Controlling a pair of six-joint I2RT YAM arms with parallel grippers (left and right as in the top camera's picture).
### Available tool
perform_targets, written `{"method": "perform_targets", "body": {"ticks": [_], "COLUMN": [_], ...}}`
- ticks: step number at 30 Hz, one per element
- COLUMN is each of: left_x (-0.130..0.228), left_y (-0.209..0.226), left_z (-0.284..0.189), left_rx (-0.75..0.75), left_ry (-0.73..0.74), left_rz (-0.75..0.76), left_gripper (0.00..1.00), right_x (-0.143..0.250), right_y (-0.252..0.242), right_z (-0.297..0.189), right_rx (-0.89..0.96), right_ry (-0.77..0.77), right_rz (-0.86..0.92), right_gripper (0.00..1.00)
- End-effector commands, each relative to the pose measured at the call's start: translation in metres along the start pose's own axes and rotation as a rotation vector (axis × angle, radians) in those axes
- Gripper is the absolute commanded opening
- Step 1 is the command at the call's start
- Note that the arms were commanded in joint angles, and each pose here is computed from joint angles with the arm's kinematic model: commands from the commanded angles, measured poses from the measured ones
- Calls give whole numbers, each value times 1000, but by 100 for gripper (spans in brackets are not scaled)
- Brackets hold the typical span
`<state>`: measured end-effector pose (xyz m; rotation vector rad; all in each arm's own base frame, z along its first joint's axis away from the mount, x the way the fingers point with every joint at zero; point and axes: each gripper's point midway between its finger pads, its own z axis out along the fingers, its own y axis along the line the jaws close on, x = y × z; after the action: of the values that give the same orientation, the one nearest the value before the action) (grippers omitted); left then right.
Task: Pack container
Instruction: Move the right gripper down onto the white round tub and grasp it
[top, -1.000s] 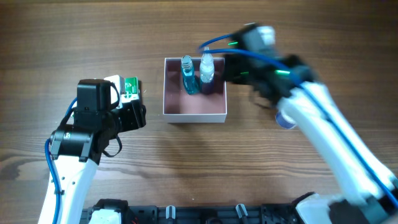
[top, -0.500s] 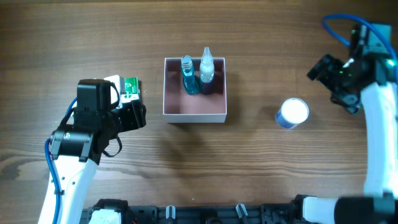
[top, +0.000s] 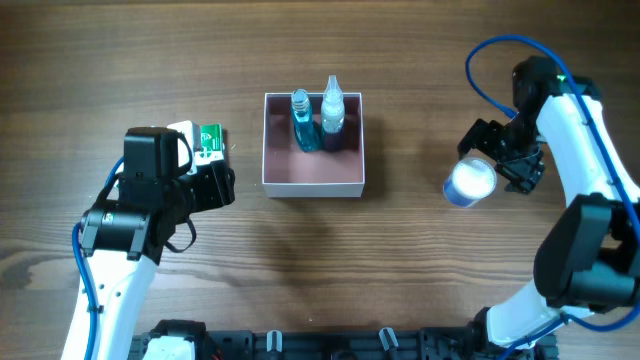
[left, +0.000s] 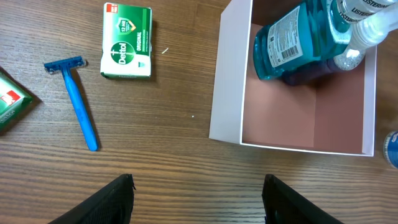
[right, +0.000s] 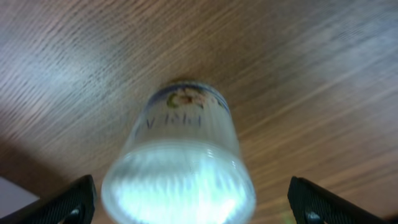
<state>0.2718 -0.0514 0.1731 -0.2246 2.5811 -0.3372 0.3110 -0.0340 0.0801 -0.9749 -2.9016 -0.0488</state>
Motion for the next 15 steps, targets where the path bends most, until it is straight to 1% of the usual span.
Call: {"method": "perform_targets", "body": {"ticks": [1,11,15], "left_x": [-6,-6,-6], "left_y": [-3,-3,-3], "left_z": [-4,-4,-4], "left_rx": [2,2,2], "left_ry": [-16,-15,-15], "left_rz": [8,8,8], "left_gripper": [67,67,67], "right_x": [8,16,18], "right_y": [3,16,23], "right_z": [28,45,46], "right_rx": [-5,-13,-16], "right_ry": [60,43,36], "right_rz": [-20,-77,-100], "right_gripper": [100,99,92]}}
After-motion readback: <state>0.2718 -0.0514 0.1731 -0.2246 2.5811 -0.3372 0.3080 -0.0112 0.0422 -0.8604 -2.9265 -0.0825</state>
